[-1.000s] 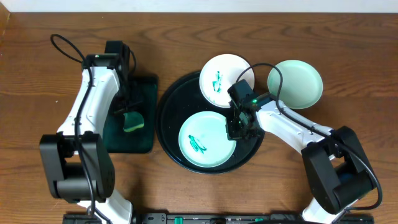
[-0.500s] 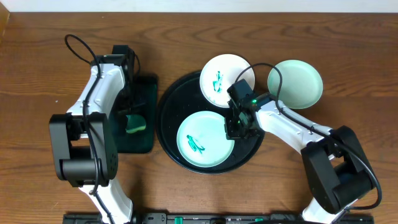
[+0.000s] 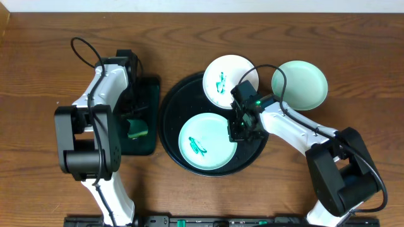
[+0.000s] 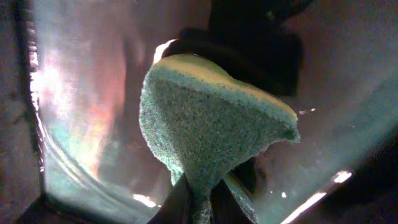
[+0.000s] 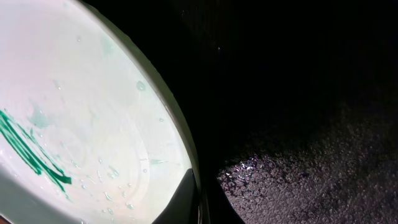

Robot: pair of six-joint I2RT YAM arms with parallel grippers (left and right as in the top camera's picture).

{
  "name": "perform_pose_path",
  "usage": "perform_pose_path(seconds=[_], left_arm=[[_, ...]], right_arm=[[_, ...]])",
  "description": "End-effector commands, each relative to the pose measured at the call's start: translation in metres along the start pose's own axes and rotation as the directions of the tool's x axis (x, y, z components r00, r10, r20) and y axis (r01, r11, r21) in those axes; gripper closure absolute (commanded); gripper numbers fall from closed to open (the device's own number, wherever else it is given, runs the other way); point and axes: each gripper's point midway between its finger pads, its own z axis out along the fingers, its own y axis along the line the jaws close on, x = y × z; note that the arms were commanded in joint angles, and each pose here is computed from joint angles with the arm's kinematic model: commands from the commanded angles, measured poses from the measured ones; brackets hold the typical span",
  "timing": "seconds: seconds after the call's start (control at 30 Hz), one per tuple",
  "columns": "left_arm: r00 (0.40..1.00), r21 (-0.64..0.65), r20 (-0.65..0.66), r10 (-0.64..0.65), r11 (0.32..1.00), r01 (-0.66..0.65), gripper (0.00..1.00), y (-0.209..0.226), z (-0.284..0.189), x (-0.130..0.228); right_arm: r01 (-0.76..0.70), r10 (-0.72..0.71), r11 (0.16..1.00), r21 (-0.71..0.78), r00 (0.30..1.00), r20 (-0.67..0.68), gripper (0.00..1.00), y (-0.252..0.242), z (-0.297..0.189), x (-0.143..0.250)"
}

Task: Clean dirty plates on tray and stack at the side
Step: 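Bring the sponge in the left gripper over the lower plate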

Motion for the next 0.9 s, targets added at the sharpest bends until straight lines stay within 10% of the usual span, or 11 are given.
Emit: perform_pose_path(seconds=[0.0,0.2,0.5,0.87], left_arm=[[0.992,0.031,0.123,-0.001,1.0,-0.003,0.93,0.006,-0.044,-0.005],[0.962,0.103,0.27,-0.03,0.995,0.002,0.93,0.008,-0.108,0.008],[0.982,0.408,0.157,0.103,0.899,-0.159,0.93,-0.074,-0.127,0.058],[0.943,0.302,0.018,0.331,0.898,-0.321,0.93,-0.139,-0.067,0.102]], right_arm=[[0.01,-0.01,1.0,-0.012,1.0,-0.03,0.99,0.001,0.006,0.006],[0.011,-0.011,1.0,-0.014,1.0,-0.025,0.99,0.002,0.006,0.005],[0.012,-0.012,1.0,-0.015,1.0,-0.023,0.99,0.002,0.006,0.005],[0.011,-0.012,1.0,-0.014,1.0,-0.024,0.99,0.002,0.006,0.005]])
